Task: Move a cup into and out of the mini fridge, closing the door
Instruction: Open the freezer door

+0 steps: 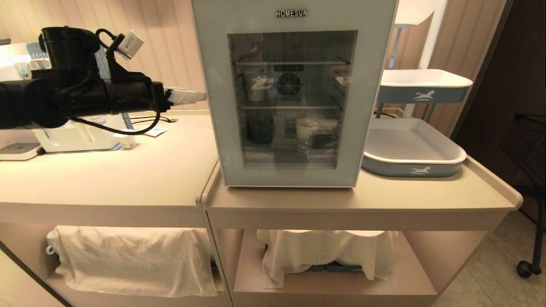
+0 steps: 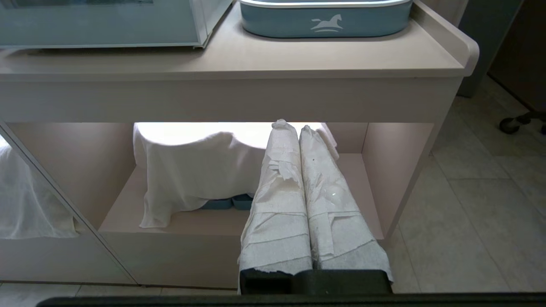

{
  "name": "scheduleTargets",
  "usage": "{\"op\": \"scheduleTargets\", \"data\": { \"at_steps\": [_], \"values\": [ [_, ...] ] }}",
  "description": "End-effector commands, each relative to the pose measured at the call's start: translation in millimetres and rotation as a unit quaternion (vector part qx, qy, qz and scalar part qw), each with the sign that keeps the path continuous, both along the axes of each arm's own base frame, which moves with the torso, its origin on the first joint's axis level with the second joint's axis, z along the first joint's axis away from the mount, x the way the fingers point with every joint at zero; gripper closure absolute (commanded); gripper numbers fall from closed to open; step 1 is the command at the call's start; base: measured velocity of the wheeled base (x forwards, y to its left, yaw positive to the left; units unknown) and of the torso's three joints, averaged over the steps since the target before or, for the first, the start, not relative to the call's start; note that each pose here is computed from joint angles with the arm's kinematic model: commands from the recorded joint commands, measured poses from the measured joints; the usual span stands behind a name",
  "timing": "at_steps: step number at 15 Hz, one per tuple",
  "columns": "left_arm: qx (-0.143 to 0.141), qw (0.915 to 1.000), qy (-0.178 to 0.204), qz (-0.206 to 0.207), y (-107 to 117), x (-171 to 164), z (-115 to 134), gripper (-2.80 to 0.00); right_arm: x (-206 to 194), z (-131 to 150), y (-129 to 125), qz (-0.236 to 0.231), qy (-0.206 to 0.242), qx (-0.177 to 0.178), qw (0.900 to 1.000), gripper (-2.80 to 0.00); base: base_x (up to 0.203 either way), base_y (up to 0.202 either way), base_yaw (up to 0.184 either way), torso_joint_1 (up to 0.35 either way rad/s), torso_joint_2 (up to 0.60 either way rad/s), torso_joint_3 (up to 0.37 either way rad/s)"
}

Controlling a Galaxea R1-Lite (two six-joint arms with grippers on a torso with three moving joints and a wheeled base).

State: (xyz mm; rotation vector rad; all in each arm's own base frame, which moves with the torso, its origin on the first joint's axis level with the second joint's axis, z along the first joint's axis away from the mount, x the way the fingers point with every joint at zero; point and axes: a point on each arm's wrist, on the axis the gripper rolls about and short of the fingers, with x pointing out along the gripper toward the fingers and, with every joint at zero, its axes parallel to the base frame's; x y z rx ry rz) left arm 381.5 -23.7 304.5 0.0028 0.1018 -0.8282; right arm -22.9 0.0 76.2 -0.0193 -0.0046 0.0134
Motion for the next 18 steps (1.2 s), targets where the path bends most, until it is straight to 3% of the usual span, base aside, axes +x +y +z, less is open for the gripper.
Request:
{"op": "scheduleTargets", "data": {
  "at_steps": [1, 9, 18],
  "values": [
    [-0.001, 1.0, 0.002, -0.003, -1.0, 4.5, -2.8, -2.8, 0.0, 0.0, 0.0, 0.0, 0.0, 0.0, 1.0, 0.0, 0.0, 0.0, 0.0, 0.0, 0.0, 0.0],
    [-0.004, 0.9994, 0.013, -0.032, -24.6, 14.2, -11.8, -2.8, 0.0, 0.0, 0.0, 0.0, 0.0, 0.0, 1.0, 0.0, 0.0, 0.0, 0.0, 0.0, 0.0, 0.0],
    [-0.005, 0.999, 0.016, -0.042, -33.4, 13.7, -13.3, -2.8, 0.0, 0.0, 0.0, 0.0, 0.0, 0.0, 1.0, 0.0, 0.0, 0.0, 0.0, 0.0, 0.0, 0.0]
  ]
}}
